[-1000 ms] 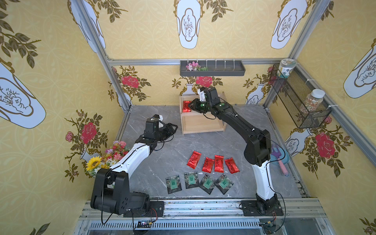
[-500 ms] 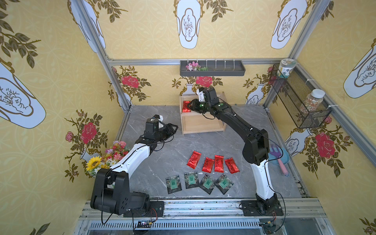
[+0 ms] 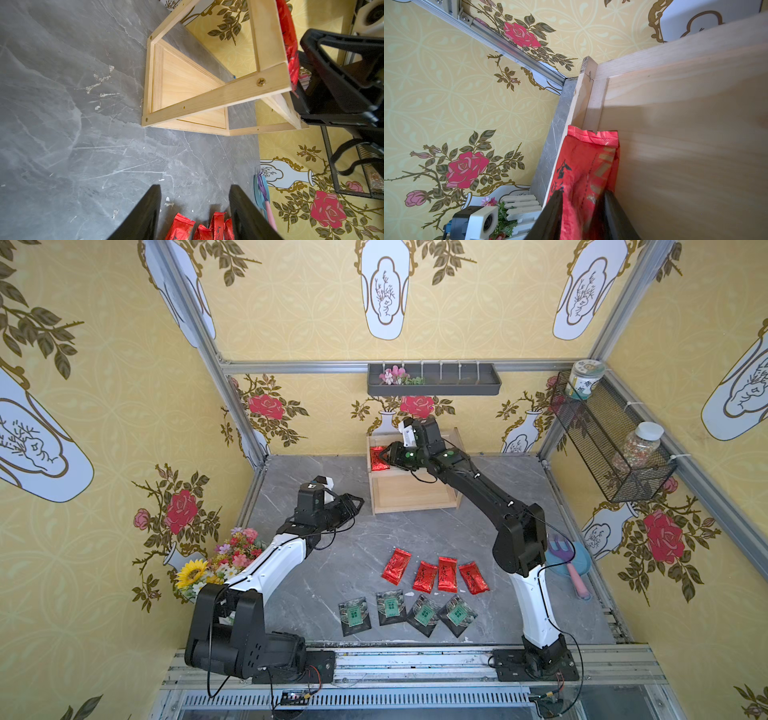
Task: Place the tea bags on the shelf by color
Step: Place the tea bag on the shelf.
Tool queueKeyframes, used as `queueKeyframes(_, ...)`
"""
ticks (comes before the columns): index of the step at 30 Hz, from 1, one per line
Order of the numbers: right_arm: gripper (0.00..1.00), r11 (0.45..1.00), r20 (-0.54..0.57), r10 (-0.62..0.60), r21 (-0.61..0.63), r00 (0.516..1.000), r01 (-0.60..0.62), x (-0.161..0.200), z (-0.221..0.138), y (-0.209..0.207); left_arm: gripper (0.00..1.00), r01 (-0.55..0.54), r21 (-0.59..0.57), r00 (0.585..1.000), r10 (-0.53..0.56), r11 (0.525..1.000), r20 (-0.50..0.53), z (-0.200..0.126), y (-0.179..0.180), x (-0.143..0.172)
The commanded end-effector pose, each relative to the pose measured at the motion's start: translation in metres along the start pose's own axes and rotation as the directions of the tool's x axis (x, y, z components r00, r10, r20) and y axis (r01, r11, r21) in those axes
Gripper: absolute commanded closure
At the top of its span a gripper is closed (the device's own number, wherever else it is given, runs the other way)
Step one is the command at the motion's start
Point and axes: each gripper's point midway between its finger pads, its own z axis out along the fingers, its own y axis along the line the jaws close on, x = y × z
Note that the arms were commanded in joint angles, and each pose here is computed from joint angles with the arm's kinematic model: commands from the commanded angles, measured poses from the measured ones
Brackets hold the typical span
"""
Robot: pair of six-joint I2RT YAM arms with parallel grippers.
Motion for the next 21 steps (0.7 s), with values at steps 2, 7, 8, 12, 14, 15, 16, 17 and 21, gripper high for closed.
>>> queueKeyframes(2,0.58,1.000,0.033,-0.021,-0.018,0.999,0.021,-0.010,-0.004,0.005,0.42,-0.011,0.018,1.000,0.011,1.000,0.002,0.001,-0.002,0.000)
queueKeyframes(7,0.53,0.998,0.062,-0.068,-0.014,0.996,0.069,-0.021,-0.024,0.013,0.42,0.000,0.022,1.000,0.000,1.000,-0.004,0.000,-0.001,0.003)
queueKeyframes(8,0.51,0.997,0.062,-0.080,-0.006,0.995,0.080,-0.019,-0.028,0.012,0.42,0.002,0.023,1.000,-0.001,1.000,-0.008,0.000,-0.002,0.005)
queueKeyframes(12,0.43,0.989,0.097,-0.149,0.014,0.984,0.148,-0.023,-0.054,0.020,0.42,0.009,0.020,0.999,-0.008,1.000,-0.035,0.002,0.001,0.020)
queueKeyframes(14,0.41,0.983,0.105,-0.182,0.029,0.978,0.180,-0.018,-0.067,0.022,0.42,0.018,0.017,0.999,-0.017,1.000,-0.052,0.004,0.003,0.029)
queueKeyframes(15,0.39,0.979,0.103,-0.203,0.039,0.974,0.199,-0.013,-0.074,0.022,0.42,0.018,0.018,0.998,-0.017,1.000,-0.061,0.004,0.004,0.034)
queueKeyframes(16,0.39,0.975,0.097,-0.221,0.058,0.970,0.216,-0.006,-0.080,0.020,0.42,0.020,0.017,0.997,-0.018,1.000,-0.073,0.005,0.005,0.040)
queueKeyframes(17,0.39,0.968,0.094,-0.244,0.074,0.965,0.238,0.001,-0.087,0.020,0.42,0.021,0.016,0.997,-0.020,1.000,-0.080,0.005,0.006,0.045)
queueKeyframes(21,0.36,0.923,0.033,-0.354,0.174,0.935,0.344,0.055,-0.107,0.013,0.42,0.034,0.012,0.994,-0.033,0.999,-0.104,0.005,0.013,0.063)
